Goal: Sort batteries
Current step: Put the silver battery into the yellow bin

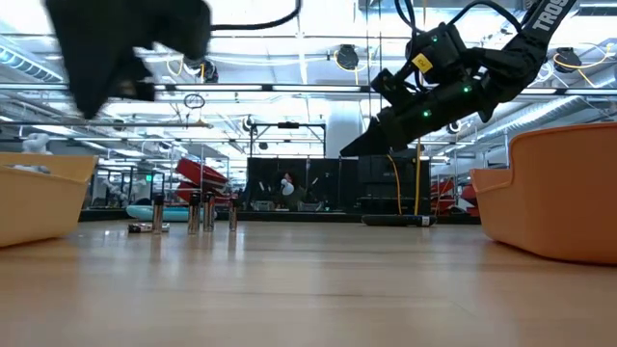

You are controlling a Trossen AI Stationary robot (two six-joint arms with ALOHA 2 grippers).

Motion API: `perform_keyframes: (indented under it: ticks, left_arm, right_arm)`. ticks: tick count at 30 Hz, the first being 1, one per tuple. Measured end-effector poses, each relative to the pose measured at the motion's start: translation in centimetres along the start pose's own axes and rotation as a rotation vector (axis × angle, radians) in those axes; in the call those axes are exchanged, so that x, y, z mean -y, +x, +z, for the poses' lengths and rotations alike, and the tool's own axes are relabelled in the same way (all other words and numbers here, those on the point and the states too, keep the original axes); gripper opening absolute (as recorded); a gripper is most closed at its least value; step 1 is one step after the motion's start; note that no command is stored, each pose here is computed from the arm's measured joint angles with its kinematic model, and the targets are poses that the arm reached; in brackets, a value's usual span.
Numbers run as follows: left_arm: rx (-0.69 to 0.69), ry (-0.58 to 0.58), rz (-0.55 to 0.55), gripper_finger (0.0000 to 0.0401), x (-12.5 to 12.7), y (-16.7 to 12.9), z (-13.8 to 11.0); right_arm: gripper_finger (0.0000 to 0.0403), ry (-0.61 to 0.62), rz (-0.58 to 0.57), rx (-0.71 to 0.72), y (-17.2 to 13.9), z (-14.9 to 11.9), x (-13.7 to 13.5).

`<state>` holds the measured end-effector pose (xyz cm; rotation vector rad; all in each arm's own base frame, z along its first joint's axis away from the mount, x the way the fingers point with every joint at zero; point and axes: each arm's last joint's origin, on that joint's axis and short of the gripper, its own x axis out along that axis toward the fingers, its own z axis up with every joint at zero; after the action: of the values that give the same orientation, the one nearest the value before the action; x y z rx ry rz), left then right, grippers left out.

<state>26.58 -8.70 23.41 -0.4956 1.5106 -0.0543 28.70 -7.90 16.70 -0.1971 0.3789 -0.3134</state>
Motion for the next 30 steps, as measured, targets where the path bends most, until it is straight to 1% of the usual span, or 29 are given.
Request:
perform_keyframes:
  ticks: [5,10,14,17,19,21,25,27,30]
  left_arm:
    - [-0.095,-0.088,-0.017,0.0038,-0.1,1.2,-2.4]
    - [-0.189,-0.157,0.022,0.0038,-1.0,3.1,-4.3]
    - [-0.239,-0.169,0.062,0.0038,-1.8,4.4,-5.4]
    - [-0.226,-0.163,0.088,0.0038,-2.2,5.1,-5.7]
    - [-0.193,-0.185,0.141,0.0038,-2.6,5.4,-5.8]
    - [-0.168,-0.206,0.17,0.0057,-2.8,5.4,-5.7]
    - [-0.169,-0.223,0.165,0.0122,-3.0,5.3,-5.5]
    - [-0.2,-0.239,0.125,0.0144,-3.1,5.2,-5.4]
    - [-0.305,-0.282,0.004,0.0156,-2.7,4.4,-5.2]
  right_arm:
    - [0.0109,-0.004,0.0,0.0,0.0,0.0,0.0]
    - [0.0109,-0.004,0.004,0.002,0.0,0.0,0.0]
    - [0.0109,-0.004,0.05,0.013,0.0,0.1,-0.2]
    - [0.0109,-0.005,0.052,0.015,0.0,0.1,-0.3]
    - [0.0109,-0.004,0.052,0.017,0.0,0.1,-0.3]
    - [0.0109,-0.004,0.052,0.014,0.0,0.1,-0.3]
    - [0.0109,0.01,0.055,0.0,0.0,0.0,-0.3]
    - [0.0109,0.02,0.06,-0.018,0.0,-0.2,-0.4]
    - [0.0109,0.024,0.073,-0.043,-0.1,-0.4,-0.7]
